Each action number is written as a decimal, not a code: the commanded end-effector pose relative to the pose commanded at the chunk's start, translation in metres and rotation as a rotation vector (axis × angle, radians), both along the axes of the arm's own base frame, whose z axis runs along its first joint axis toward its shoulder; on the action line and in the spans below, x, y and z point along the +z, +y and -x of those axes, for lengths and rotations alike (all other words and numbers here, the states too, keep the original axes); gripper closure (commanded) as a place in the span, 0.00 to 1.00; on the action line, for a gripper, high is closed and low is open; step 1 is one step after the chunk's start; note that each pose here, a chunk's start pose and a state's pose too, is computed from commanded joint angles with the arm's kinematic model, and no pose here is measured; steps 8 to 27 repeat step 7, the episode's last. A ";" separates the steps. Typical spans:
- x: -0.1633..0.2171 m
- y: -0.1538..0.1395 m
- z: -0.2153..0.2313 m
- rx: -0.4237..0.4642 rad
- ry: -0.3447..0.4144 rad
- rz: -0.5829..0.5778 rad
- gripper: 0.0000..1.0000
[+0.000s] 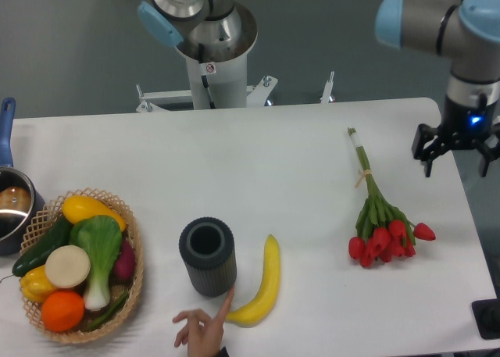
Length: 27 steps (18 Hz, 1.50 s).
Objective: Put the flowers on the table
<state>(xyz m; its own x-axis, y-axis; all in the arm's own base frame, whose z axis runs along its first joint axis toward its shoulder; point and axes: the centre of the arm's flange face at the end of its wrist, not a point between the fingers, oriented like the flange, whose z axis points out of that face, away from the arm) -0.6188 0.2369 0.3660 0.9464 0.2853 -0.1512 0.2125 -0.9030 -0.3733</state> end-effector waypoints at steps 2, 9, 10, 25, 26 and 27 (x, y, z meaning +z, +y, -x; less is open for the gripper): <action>0.001 -0.021 -0.002 -0.054 0.025 0.024 0.00; -0.008 -0.043 -0.003 -0.118 0.032 0.057 0.00; -0.008 -0.043 -0.003 -0.118 0.032 0.057 0.00; -0.008 -0.043 -0.003 -0.118 0.032 0.057 0.00; -0.008 -0.043 -0.003 -0.118 0.032 0.057 0.00; -0.008 -0.043 -0.003 -0.118 0.032 0.057 0.00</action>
